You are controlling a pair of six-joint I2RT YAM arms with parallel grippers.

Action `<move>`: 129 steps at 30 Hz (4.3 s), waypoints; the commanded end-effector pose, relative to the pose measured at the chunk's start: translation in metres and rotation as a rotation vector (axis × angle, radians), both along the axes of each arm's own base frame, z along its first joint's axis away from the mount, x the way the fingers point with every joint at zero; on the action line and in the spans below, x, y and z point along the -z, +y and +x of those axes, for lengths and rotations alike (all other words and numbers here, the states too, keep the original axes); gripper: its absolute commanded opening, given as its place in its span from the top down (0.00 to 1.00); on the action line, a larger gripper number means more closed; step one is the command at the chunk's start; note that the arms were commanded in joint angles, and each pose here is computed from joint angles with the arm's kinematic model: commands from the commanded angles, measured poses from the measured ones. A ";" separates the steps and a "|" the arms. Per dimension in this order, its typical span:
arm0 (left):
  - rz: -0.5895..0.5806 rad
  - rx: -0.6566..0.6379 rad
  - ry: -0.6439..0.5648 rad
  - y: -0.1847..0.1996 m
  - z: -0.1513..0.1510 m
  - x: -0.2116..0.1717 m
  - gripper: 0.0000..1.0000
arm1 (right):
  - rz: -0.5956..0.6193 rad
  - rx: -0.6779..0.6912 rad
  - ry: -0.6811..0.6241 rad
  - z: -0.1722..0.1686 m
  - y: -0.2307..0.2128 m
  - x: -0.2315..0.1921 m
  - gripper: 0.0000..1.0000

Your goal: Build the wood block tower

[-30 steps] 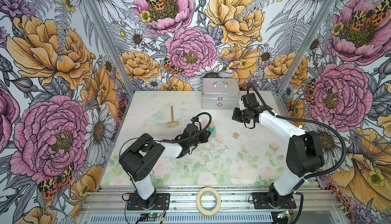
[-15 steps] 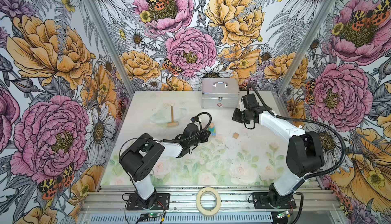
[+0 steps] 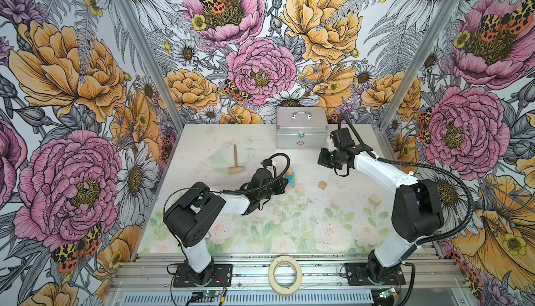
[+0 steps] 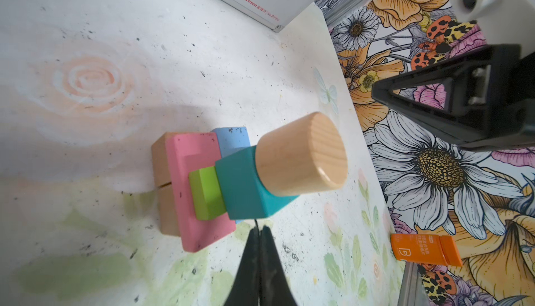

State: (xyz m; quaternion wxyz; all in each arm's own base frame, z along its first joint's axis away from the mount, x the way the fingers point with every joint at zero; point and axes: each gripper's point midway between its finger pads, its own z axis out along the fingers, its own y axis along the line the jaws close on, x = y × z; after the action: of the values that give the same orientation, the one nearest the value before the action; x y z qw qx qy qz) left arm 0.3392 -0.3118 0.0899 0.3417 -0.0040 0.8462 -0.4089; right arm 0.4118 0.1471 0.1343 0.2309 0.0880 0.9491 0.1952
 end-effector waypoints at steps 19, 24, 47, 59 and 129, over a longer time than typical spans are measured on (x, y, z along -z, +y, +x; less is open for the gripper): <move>0.023 -0.008 -0.030 -0.003 0.008 -0.002 1.00 | 0.020 0.020 -0.049 0.002 -0.004 -0.017 1.00; 0.025 -0.008 -0.028 -0.002 0.007 -0.001 1.00 | 0.020 0.022 -0.047 0.002 -0.004 -0.016 1.00; 0.037 -0.020 -0.022 0.001 0.009 0.003 1.00 | 0.021 0.022 -0.046 0.002 -0.004 -0.016 1.00; 0.044 -0.028 -0.021 0.002 0.009 0.004 1.00 | 0.021 0.021 -0.047 0.002 -0.004 -0.016 1.00; 0.071 0.002 -0.101 0.007 -0.019 -0.017 1.00 | 0.022 0.026 -0.057 -0.001 -0.006 -0.021 1.00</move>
State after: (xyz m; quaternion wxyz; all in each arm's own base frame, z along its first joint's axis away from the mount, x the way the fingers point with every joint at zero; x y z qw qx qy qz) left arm 0.3259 -0.3074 0.0847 0.3445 0.0080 0.8564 -0.3845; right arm 0.4091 0.1434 0.1363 0.2340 0.0911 0.9480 0.1955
